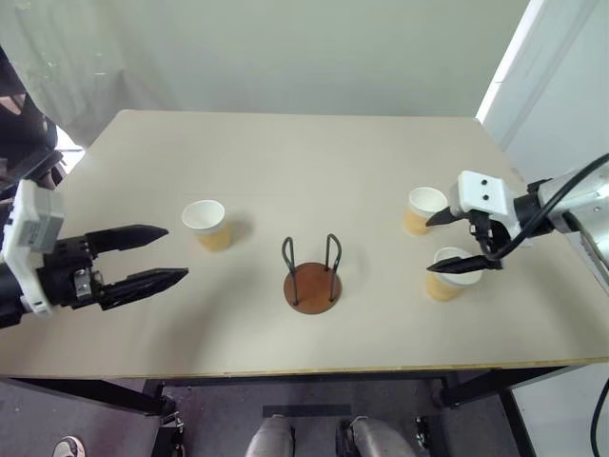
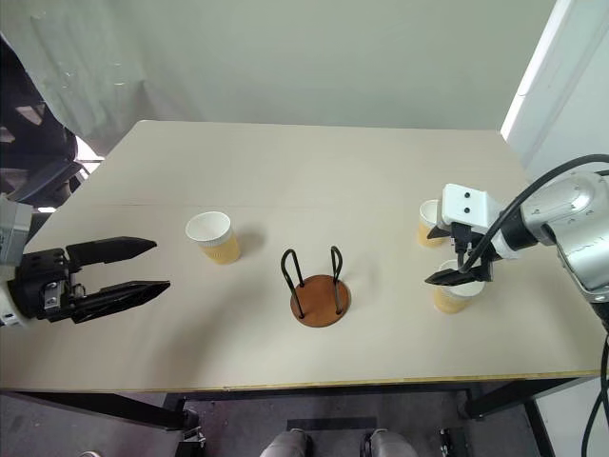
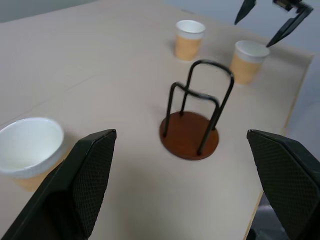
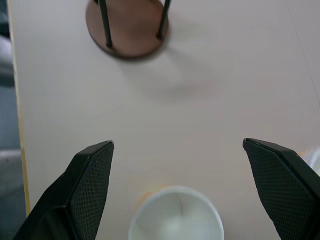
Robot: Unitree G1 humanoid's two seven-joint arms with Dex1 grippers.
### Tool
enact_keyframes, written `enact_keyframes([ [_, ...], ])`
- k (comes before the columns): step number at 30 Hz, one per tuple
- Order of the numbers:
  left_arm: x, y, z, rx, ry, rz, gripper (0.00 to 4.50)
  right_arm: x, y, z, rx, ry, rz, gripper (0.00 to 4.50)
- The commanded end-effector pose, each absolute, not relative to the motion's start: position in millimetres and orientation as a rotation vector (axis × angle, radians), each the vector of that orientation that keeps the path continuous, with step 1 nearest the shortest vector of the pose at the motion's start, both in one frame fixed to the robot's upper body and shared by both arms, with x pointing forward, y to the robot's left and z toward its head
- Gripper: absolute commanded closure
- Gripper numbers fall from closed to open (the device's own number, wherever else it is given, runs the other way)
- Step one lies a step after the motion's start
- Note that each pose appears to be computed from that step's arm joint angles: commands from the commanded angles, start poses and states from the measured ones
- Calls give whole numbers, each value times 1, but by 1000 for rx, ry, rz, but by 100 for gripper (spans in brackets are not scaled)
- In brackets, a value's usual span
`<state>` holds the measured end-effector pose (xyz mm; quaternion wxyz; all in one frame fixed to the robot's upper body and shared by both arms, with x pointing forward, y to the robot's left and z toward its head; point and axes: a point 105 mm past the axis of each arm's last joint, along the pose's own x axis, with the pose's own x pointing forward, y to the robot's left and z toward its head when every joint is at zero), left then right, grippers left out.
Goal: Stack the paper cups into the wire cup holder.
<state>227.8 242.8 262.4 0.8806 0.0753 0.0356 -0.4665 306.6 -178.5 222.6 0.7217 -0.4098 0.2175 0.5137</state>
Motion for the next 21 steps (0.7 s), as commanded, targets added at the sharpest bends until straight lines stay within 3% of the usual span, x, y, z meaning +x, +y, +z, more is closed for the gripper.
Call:
enact_keyframes([
  [1,221,222,275,169,30,-1087,0,304,-184,233,-942,452,1102,24],
  [8,221,206,251,186,128,-1145,0,301,-192,222,-927,498,1091,24],
  [21,224,211,246,183,144,-1115,0,288,-198,201,-960,583,1102,24],
])
